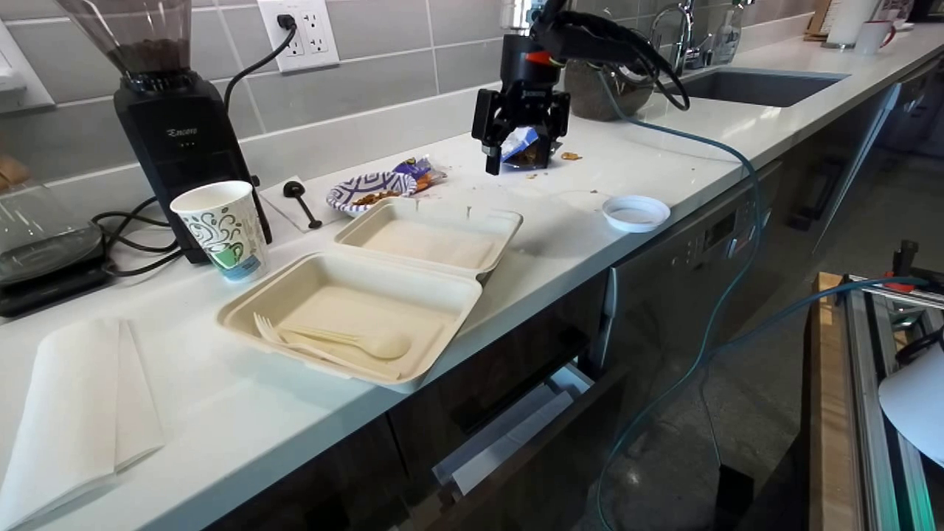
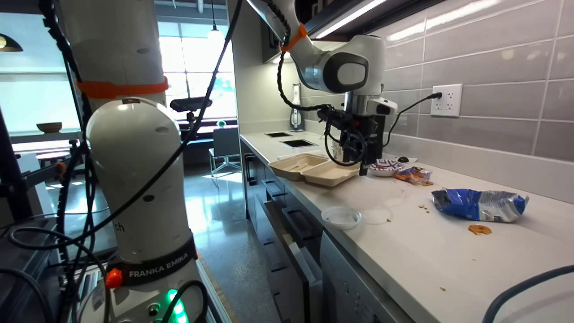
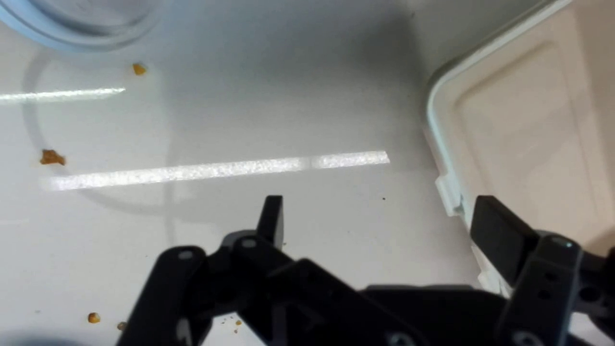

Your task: Close the takeaway pack

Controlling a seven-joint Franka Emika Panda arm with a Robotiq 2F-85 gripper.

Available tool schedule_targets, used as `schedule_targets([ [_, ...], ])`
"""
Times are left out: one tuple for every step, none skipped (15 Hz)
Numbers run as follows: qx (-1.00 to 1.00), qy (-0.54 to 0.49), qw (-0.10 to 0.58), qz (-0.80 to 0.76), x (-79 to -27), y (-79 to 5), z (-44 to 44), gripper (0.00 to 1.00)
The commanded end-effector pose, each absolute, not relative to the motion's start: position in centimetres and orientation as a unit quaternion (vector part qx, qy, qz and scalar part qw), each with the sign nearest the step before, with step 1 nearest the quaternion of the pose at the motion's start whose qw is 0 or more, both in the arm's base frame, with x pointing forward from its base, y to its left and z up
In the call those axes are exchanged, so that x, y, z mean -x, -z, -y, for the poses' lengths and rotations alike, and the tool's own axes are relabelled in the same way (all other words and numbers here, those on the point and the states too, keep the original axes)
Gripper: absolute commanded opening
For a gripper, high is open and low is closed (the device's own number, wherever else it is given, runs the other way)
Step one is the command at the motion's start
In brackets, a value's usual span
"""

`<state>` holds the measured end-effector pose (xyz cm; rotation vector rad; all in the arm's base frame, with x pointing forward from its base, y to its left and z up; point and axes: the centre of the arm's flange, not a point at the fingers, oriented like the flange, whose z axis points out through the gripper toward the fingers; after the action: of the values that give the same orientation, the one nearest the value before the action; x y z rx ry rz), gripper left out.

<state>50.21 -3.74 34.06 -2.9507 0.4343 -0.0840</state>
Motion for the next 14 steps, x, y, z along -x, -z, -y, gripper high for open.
schedule_targets([
  [0.986,0.028,0.079,-0.145,-50.2,-34.1,3.7,1.0],
  [0.987,0.029,0.088,-0.13,-50.6,-33.5,3.1,1.0],
  [0.989,0.032,0.085,-0.117,-51.0,-33.1,2.4,1.0],
  [0.991,0.036,0.087,-0.098,-51.3,-32.8,1.9,1.0],
  [0.992,0.043,0.084,-0.083,-51.4,-32.7,1.3,1.0],
  [0.993,0.049,0.086,-0.07,-51.7,-32.5,0.7,1.0],
  [0.993,0.055,0.085,-0.055,-51.9,-32.2,0.1,1.0],
  [0.994,0.059,0.088,-0.041,-52.2,-31.9,-0.3,1.0],
  [0.994,0.064,0.087,-0.03,-52.3,-31.4,-0.8,1.0],
  [0.994,0.069,0.088,-0.016,-52.5,-31.0,-1.1,1.0],
  [0.994,0.074,0.084,-0.007,-52.7,-30.7,-1.4,1.0],
  [0.994,0.078,0.083,0.001,-53.0,-30.2,-1.4,1.0],
  [0.994,0.08,0.08,0.009,-53.2,-29.8,-1.4,1.0],
  [0.994,0.082,0.075,0.013,-53.5,-29.4,-1.3,1.0],
])
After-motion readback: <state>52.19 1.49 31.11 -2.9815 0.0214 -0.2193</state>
